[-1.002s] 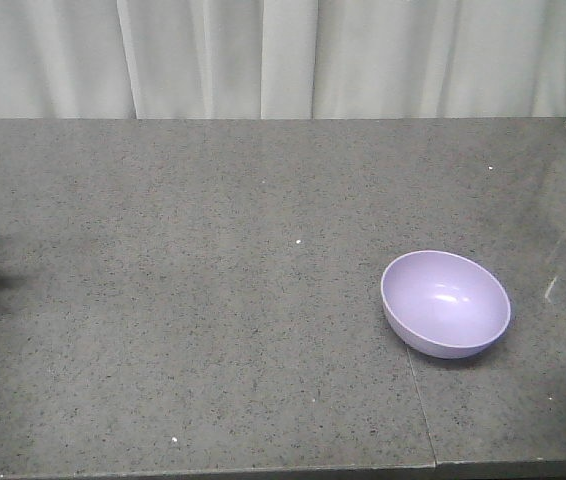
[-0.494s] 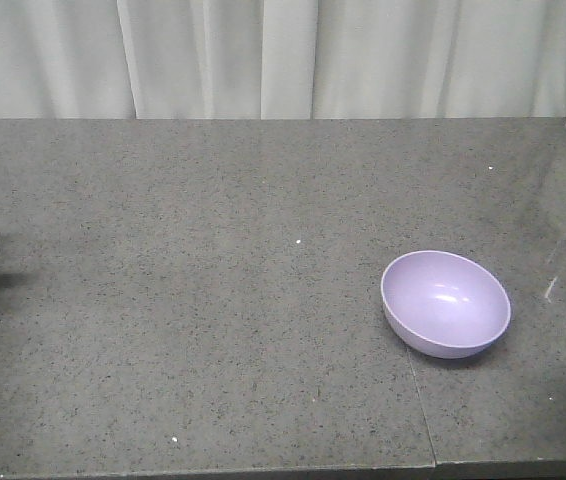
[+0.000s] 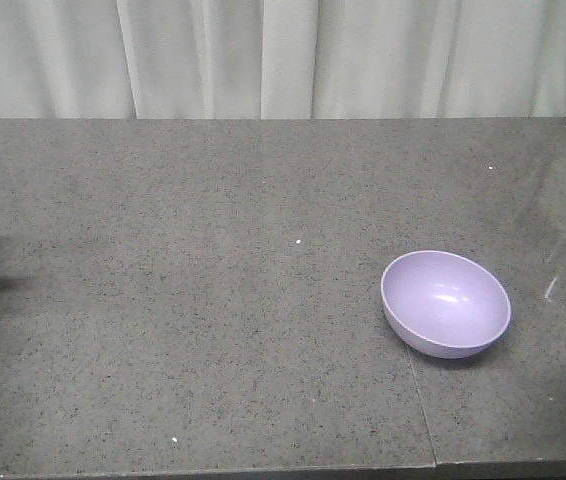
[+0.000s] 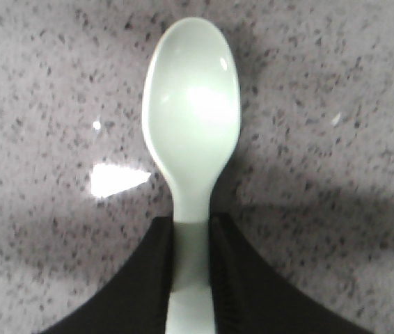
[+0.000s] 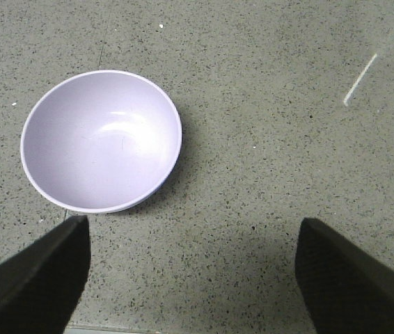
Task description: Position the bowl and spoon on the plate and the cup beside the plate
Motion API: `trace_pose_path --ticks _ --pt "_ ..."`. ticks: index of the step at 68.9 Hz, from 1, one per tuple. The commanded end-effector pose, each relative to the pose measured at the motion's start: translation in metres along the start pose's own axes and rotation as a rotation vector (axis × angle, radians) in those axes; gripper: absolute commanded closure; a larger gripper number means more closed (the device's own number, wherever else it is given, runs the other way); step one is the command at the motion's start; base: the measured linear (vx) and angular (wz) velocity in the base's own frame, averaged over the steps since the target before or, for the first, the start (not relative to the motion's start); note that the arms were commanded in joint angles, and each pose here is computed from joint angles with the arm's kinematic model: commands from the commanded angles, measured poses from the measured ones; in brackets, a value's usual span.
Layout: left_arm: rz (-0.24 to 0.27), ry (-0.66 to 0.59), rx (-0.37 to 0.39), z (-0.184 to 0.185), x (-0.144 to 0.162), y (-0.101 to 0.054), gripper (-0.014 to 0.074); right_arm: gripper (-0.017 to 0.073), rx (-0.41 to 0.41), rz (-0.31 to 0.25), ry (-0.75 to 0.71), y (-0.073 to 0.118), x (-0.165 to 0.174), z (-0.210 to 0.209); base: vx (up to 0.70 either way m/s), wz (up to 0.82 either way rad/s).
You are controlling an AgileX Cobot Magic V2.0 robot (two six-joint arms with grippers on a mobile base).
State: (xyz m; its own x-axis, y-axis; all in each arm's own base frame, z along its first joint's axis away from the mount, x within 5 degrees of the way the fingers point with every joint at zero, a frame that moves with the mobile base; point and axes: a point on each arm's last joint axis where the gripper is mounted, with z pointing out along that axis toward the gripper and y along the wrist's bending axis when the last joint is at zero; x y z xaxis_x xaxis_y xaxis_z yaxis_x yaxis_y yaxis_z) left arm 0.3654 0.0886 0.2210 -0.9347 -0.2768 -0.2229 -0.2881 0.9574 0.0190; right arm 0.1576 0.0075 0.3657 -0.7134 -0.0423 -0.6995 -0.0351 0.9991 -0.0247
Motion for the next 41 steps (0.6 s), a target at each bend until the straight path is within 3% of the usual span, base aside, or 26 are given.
trace_pose_path --ticks 1,15,41 --pt "-0.003 -0.126 0.010 -0.046 -0.001 0.001 0.0602 -0.0034 -0.001 -0.009 -0.093 0.000 -0.012 -0.008 0.00 0.00" --pt "0.015 -0.234 0.053 -0.103 0.017 -0.002 0.0601 -0.0034 -0.001 -0.009 -0.093 0.000 -0.012 -0.008 0.00 0.00" --pt "0.128 -0.466 0.105 -0.202 0.072 -0.024 0.0601 -0.0034 -0.027 0.009 -0.094 0.002 -0.012 -0.008 0.00 0.00"
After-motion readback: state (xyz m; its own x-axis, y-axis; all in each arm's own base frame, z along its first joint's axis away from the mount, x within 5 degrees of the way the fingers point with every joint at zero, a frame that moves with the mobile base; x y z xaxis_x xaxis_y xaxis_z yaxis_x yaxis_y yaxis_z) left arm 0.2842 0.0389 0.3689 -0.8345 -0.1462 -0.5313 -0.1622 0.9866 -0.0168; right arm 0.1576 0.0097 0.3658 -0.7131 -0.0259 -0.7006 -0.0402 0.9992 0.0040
